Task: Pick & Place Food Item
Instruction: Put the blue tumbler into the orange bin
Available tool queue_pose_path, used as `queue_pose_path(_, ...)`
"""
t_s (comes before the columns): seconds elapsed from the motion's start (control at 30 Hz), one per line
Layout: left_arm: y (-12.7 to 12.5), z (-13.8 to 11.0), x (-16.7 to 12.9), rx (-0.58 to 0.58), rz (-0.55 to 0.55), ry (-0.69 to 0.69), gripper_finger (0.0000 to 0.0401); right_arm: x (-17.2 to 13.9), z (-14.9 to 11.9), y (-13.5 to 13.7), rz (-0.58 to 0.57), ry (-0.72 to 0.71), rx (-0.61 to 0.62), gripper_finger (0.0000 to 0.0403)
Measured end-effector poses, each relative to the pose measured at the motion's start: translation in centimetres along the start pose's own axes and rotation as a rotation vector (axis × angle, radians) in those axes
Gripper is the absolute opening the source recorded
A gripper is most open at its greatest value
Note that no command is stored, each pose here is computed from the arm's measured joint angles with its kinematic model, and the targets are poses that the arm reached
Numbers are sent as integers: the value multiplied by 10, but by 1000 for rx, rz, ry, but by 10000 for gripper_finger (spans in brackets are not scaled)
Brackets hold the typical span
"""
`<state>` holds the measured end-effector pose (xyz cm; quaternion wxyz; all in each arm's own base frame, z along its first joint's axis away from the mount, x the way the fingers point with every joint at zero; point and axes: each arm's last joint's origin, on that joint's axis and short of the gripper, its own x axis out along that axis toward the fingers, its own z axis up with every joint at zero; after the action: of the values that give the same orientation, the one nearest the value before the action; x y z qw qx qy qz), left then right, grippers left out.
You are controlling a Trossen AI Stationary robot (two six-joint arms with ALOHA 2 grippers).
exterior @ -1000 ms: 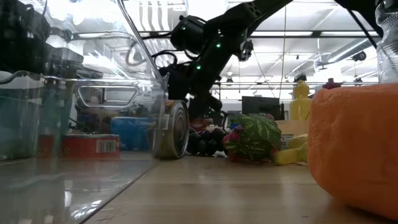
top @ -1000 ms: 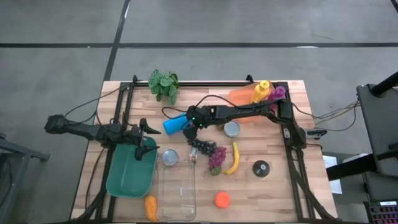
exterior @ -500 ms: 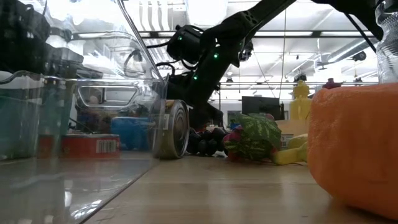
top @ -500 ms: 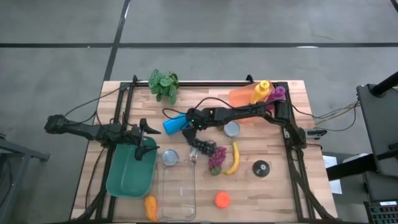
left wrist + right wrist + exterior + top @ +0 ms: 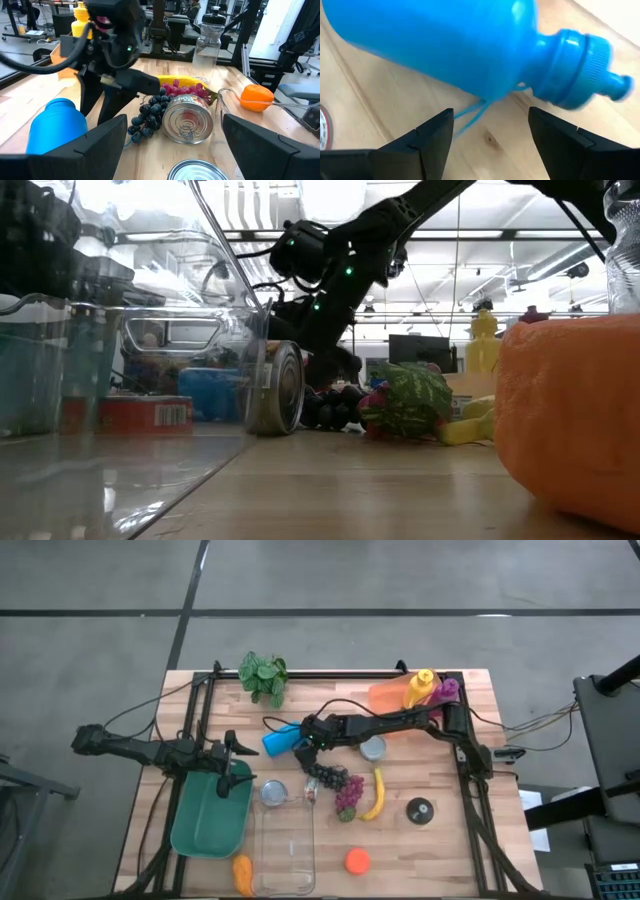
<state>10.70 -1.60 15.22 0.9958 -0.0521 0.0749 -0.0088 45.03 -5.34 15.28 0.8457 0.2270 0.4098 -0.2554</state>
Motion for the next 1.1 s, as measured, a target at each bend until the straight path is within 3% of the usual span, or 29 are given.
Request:
queue_pose_path(0.23,0,0,0,0,0,0,336,-28,-8,23,-96,-115,-112,254)
queue_pose_path(0.37,0,0,0,0,0,-1,336,-37,-16,18,-97,-125,-96,254)
queue_pose_path(0.63,0,0,0,0,0,3,336,-45,-45,3,53,-293,0,254)
queue_pose_path(0.87,0,-2,1,3,2,19,336,-20,-66,-7,73,-359,23,254)
queue_pose_path(1.1,0,-2,1,4,3,24,336,-2,-56,2,53,-368,-17,254)
